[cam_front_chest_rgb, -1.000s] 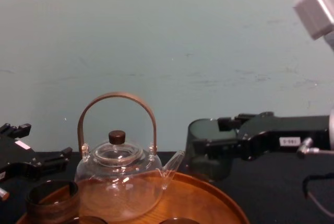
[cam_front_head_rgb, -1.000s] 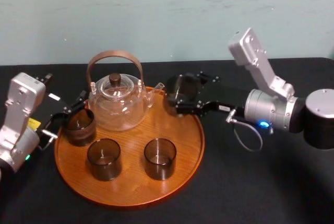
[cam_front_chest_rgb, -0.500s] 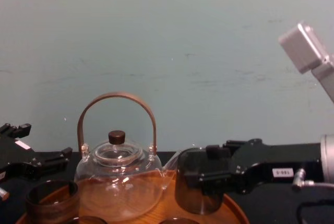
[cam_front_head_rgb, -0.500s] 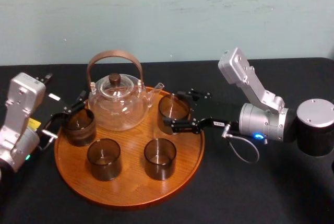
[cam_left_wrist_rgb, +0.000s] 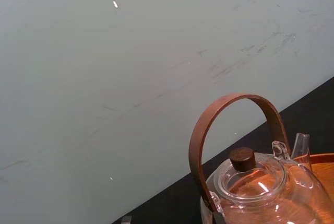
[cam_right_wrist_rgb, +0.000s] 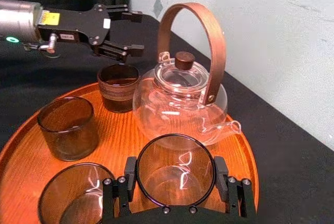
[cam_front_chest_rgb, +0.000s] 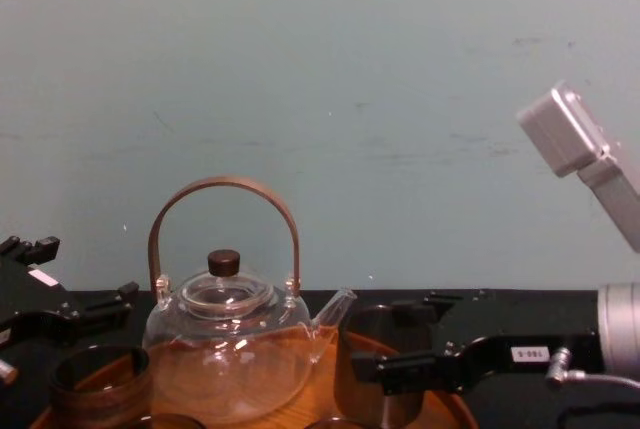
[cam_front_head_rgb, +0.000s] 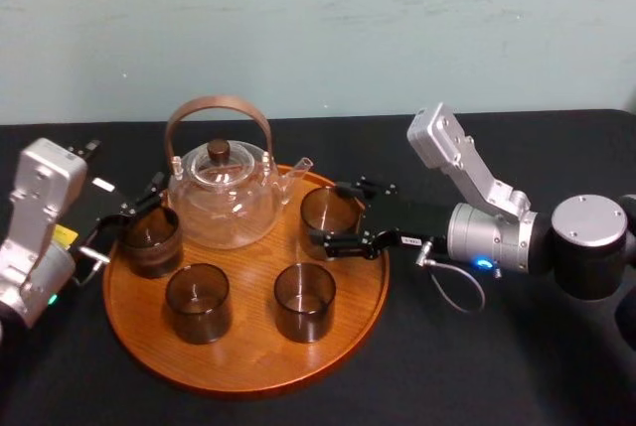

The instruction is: Pick up the glass from the table and place it on the tray.

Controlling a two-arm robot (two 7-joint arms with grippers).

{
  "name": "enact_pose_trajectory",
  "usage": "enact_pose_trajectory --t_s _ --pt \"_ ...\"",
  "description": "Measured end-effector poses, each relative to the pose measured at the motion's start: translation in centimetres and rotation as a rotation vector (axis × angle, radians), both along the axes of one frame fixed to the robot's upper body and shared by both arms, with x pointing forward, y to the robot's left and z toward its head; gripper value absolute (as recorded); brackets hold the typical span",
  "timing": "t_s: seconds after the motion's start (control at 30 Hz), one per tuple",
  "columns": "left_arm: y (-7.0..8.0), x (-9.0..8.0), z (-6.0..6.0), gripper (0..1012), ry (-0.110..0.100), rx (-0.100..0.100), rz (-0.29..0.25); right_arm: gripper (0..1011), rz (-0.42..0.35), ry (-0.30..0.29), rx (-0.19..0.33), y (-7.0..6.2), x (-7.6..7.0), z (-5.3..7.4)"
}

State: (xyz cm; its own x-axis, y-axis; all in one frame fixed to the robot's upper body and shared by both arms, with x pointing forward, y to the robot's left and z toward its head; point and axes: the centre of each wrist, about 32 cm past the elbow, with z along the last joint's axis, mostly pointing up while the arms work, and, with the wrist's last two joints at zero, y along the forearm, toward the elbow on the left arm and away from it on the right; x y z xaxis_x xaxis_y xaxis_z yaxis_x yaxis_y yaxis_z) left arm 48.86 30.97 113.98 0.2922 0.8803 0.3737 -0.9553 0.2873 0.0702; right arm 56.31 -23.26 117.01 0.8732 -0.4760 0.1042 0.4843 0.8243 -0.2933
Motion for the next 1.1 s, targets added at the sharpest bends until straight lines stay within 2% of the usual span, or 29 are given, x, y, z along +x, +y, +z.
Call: enact_pose_trajectory --t_s 0.03,0.33,1.1 --pt "0.0 0.0 0.0 1001 0.000 0.000 0.000 902 -0.036 0.016 -0.009 0.1 0.8 -0.9" --pt "0.0 0.0 0.0 1001 0.000 0.000 0.000 902 -0.053 0.038 -0.023 0.1 0.9 -1.8" --pt "0.0 0.0 0.0 1001 0.000 0.000 0.000 902 -0.062 0.050 -0.032 -0.1 0.7 -2.2"
